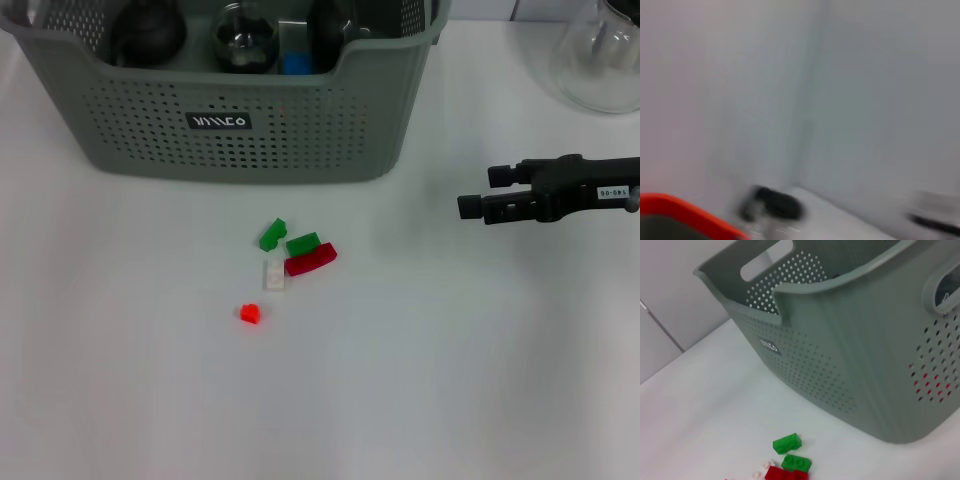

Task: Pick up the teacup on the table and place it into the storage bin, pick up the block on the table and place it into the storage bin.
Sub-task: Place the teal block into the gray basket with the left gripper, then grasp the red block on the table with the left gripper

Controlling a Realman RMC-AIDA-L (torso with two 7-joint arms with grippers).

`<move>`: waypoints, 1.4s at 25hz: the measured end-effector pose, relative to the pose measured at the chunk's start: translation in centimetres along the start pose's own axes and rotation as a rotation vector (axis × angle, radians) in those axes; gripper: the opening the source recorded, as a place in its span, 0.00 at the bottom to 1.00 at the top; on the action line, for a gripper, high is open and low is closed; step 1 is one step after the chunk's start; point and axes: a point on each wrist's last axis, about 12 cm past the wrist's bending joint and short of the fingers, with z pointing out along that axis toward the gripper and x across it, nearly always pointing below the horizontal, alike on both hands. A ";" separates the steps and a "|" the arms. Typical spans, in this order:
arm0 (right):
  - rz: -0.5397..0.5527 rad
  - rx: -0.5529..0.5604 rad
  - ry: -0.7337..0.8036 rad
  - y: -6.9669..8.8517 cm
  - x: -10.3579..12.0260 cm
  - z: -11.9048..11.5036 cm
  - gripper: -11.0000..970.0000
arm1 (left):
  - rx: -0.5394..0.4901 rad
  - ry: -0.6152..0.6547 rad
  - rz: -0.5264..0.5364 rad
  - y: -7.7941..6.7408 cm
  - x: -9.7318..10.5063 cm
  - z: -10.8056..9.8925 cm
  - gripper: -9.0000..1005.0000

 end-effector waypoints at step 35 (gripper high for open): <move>-0.047 0.006 0.001 -0.1 -0.3 -0.2 0.98 | -0.077 0.202 0.141 -0.5 -2.0 2.7 0.90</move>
